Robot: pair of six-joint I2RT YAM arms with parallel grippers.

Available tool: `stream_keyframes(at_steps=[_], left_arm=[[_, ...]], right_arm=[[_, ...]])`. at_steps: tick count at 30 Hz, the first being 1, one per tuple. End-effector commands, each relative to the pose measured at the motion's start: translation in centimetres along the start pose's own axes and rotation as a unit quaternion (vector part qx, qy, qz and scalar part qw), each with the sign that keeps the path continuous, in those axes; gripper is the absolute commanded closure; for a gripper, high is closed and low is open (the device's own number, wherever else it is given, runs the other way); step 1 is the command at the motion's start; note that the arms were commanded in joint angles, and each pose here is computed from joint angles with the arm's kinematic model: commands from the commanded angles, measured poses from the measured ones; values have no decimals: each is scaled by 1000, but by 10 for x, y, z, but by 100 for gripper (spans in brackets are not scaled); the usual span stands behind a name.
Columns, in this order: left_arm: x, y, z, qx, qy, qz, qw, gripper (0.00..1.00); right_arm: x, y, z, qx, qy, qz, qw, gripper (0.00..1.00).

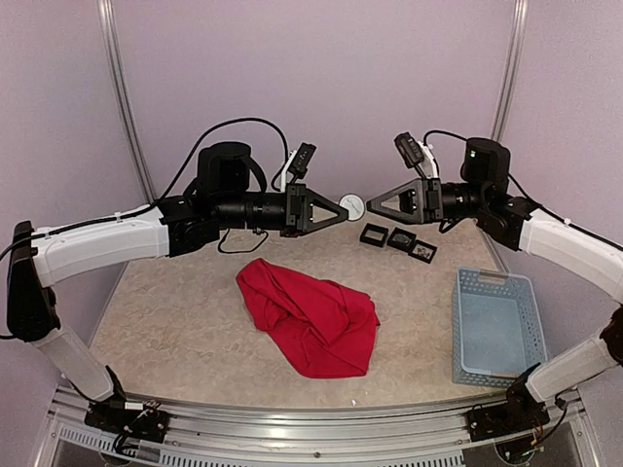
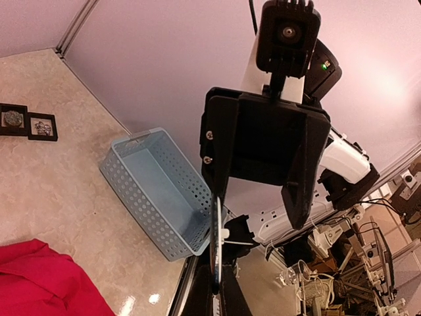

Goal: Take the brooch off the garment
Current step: Close the brooch at the center of the board.

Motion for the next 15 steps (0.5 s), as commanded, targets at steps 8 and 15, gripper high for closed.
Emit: stream_keyframes(at_steps=[8,15], left_arm=[[-3,-6,6,-28,10,10,1000,100],[-3,-6,4,-31,14,11,999,100]], right_arm=[[-7,-8,7,-80,2,30,996,51],[-19,-12,-6,-64,28,22,997,49]])
Point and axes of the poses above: each gripper's point midway between its finger pads, its own z axis back along the fingers, its own y axis along the line the jaws close on, x = y × z, the point moved 5 cm from there along z, back along the fingers, and after that the axes turned 12 degrees about z, right-handed, at the moved point
